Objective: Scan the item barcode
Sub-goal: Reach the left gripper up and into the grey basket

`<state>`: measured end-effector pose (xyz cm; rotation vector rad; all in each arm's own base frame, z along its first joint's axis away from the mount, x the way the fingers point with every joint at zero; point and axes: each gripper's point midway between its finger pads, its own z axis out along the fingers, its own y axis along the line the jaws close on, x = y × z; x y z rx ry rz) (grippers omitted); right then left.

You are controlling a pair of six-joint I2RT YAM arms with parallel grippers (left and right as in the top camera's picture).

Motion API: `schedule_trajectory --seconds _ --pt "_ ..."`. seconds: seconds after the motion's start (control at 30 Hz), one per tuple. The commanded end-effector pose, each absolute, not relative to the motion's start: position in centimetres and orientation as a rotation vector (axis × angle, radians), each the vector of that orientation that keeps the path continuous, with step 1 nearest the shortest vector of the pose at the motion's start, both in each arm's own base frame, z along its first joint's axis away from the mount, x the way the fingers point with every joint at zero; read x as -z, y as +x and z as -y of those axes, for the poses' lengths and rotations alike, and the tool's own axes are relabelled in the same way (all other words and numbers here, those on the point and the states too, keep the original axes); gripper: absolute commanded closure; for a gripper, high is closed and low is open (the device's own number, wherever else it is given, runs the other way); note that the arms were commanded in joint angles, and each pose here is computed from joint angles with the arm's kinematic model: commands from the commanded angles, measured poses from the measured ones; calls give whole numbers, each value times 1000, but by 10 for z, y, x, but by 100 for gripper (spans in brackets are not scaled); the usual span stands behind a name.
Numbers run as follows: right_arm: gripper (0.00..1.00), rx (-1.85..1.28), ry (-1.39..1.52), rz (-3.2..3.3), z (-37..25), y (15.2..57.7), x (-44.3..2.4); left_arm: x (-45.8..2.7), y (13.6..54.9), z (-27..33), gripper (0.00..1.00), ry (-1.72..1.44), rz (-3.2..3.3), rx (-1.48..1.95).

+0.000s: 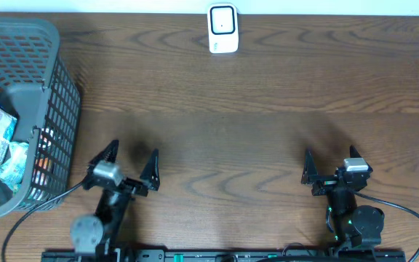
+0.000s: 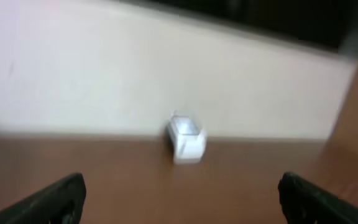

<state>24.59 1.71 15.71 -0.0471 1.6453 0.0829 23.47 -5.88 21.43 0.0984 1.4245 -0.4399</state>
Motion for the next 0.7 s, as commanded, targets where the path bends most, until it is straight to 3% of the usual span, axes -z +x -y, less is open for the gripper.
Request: schedule_trajectory --seconds 0.0,0.37,0.53,0.67 --pt "1 -83 -25 -1648 -14 246 -156 -254 218 72 3 171 -1258 526" --pt "1 -82 -25 -1648 -14 246 -156 -373 186 58 2 184 -986 401" --pt "1 -83 -25 -1648 -14 246 -156 -432 195 52 2 211 -953 259" --pt "1 -82 -25 -1648 -14 246 -156 -484 219 25 2 60 -977 169"
